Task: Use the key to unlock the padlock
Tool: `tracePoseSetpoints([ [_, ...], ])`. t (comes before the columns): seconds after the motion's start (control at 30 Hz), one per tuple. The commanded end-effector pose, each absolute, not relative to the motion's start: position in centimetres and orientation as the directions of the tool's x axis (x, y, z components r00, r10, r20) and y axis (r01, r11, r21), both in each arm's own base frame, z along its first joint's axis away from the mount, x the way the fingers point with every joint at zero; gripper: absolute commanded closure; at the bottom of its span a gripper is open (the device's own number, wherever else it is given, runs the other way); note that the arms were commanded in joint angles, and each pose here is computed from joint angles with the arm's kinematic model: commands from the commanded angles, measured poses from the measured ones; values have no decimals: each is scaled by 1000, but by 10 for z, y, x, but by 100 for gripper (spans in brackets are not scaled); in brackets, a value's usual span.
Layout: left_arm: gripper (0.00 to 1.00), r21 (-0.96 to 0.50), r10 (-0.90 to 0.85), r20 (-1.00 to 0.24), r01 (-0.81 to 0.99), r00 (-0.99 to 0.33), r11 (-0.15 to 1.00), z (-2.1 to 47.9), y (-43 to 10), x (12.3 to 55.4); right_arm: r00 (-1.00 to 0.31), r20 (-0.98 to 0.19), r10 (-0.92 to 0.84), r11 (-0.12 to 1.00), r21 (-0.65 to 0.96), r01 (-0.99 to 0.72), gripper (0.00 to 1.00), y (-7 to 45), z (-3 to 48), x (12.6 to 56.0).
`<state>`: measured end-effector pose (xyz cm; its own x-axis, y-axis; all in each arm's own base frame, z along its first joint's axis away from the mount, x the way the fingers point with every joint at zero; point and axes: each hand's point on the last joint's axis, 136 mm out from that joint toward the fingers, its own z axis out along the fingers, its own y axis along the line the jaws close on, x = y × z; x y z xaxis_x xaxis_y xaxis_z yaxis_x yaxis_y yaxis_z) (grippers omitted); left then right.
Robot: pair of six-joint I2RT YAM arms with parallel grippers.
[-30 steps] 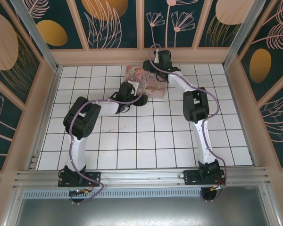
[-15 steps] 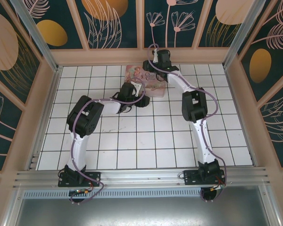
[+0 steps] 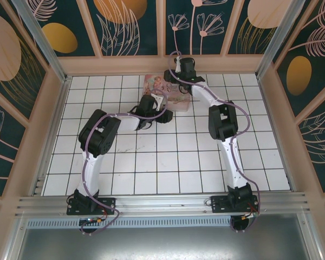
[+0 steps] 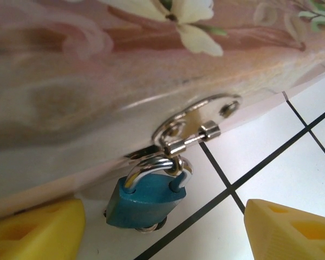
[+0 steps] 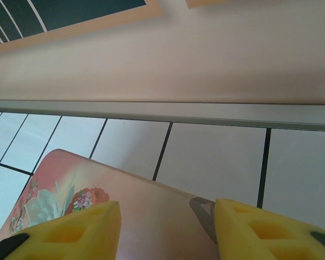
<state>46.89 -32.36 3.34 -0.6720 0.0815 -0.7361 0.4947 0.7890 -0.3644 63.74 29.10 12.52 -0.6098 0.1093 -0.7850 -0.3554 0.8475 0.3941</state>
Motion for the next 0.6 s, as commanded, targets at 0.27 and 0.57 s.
tracePoseSetpoints([
  [0.27, 29, -432, -6, -808, 586, -588, 686, 69, -348, 484, -797, -603, 31, 856, 428, -290, 52, 306, 22, 597],
  [0.57, 32, -481, -47, -808, 610, -588, 630, 84, -356, 479, -802, -596, 32, 855, 432, -287, 52, 306, 17, 596],
])
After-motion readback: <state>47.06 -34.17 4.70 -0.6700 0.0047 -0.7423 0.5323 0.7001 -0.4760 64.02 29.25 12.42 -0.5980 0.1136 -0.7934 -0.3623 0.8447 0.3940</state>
